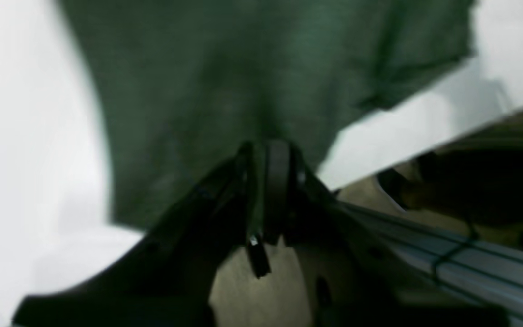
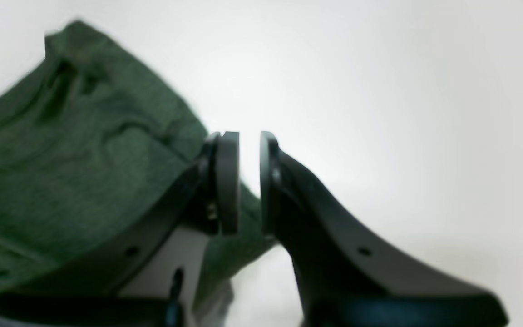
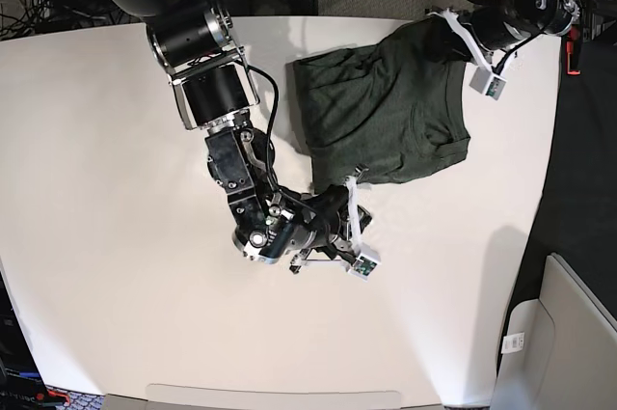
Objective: Fold the T-shirt properly
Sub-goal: 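Grasp the shirt with both grippers and spread it flat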
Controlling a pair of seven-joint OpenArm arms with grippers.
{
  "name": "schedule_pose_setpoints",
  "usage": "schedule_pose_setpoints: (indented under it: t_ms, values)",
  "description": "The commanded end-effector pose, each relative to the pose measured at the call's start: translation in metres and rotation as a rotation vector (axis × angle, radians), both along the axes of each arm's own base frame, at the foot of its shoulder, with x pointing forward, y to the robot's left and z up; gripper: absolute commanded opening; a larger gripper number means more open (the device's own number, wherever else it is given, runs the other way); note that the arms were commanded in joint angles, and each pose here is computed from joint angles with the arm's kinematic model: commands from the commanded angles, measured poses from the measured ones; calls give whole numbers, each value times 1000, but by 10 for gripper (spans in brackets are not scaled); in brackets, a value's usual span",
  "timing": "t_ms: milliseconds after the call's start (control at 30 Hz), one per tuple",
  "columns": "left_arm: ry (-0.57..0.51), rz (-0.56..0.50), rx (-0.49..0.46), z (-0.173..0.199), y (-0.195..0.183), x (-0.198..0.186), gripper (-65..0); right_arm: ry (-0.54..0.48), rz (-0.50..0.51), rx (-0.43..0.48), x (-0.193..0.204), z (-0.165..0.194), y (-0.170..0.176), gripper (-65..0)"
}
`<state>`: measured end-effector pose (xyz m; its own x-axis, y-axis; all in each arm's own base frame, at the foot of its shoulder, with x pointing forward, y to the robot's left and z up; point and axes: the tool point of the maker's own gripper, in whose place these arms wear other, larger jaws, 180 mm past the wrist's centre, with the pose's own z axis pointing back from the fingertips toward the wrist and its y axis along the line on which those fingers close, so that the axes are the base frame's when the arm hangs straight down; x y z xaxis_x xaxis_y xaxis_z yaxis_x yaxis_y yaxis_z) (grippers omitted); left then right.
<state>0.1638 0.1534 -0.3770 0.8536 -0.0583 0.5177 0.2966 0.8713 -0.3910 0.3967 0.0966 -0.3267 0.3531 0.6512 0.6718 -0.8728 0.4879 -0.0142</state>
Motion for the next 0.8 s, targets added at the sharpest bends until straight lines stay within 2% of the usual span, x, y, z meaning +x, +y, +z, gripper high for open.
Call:
schedule_pose_setpoints:
  t_ms: [0, 233, 500, 600, 767]
  values:
    - [1, -31, -2, 2, -5, -5, -620, -38, -3, 17, 11, 15, 3, -591]
    - [22, -80, -21, -3, -20, -9, -618, 77, -9, -21, -5, -25, -2, -591]
    - [63, -26, -28, -29, -7, 16, -617, 162, -12, -36, -36, -59, -8, -592]
    - [71, -10, -5, -37, 0, 28, -617, 194, -26, -77, -44, -73, -25, -592]
    - [45, 13, 28, -42, 14, 50, -617, 167, -37, -138, -50, -69, -47, -592]
